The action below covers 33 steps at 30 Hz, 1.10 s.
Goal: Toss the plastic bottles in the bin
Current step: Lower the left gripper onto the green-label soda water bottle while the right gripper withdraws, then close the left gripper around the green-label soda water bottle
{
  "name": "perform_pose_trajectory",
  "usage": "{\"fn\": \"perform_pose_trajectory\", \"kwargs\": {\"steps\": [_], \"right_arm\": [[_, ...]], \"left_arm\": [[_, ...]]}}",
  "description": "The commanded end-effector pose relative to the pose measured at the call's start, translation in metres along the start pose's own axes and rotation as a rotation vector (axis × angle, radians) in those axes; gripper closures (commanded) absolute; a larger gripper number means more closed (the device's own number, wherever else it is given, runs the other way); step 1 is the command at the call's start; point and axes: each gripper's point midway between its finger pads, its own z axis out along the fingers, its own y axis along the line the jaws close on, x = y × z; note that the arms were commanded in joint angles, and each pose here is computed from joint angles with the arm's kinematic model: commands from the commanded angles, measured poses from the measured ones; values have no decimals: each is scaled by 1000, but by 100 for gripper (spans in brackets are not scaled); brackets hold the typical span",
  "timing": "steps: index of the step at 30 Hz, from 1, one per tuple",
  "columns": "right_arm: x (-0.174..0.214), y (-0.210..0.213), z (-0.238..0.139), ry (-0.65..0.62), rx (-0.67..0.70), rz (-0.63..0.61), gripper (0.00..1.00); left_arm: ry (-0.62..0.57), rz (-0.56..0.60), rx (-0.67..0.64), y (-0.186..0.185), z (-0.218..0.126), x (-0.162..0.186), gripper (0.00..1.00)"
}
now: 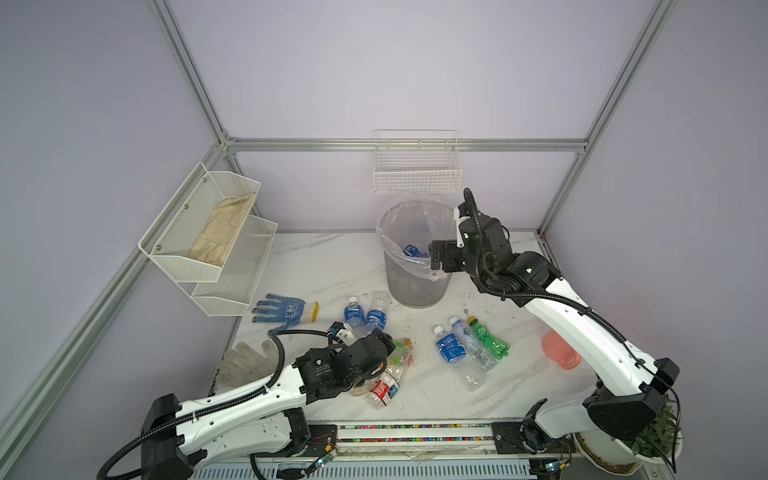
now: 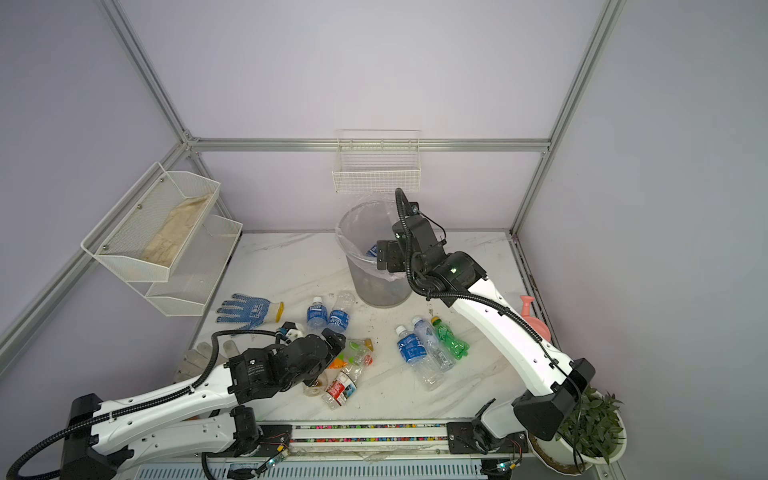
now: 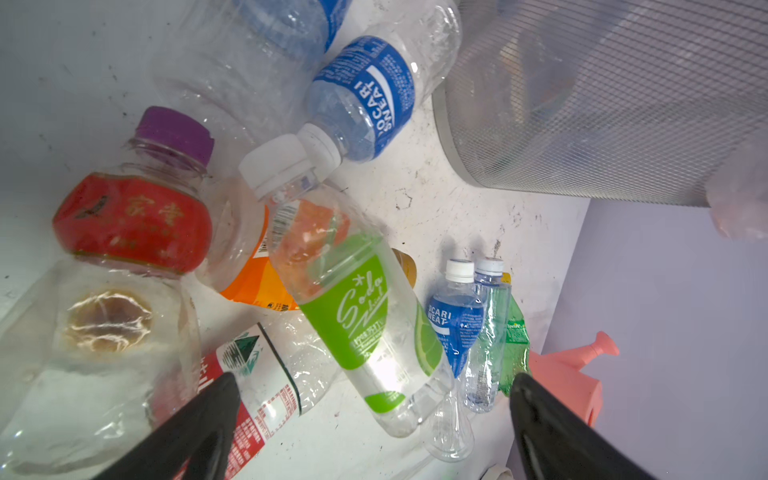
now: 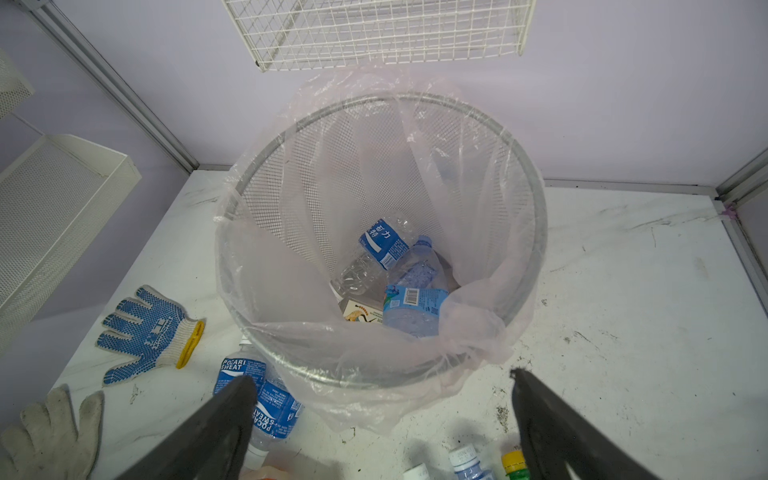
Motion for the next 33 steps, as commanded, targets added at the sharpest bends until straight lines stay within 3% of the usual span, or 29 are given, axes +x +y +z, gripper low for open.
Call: {"fn": "perform_pose_trajectory", "kwargs": {"steps": [1, 13, 33], "right_arm": [[-10, -1, -12, -42, -13, 28, 3], [-4, -5, -14, -41, -9, 30, 3], [4, -9, -16, -38, -7, 37, 3]], "left_arm": [[-23, -107, 3, -7, -3, -4, 0], [-23, -162, -61, -10, 14, 1, 0], [29, -157, -108, -27, 38, 10, 0]]}}
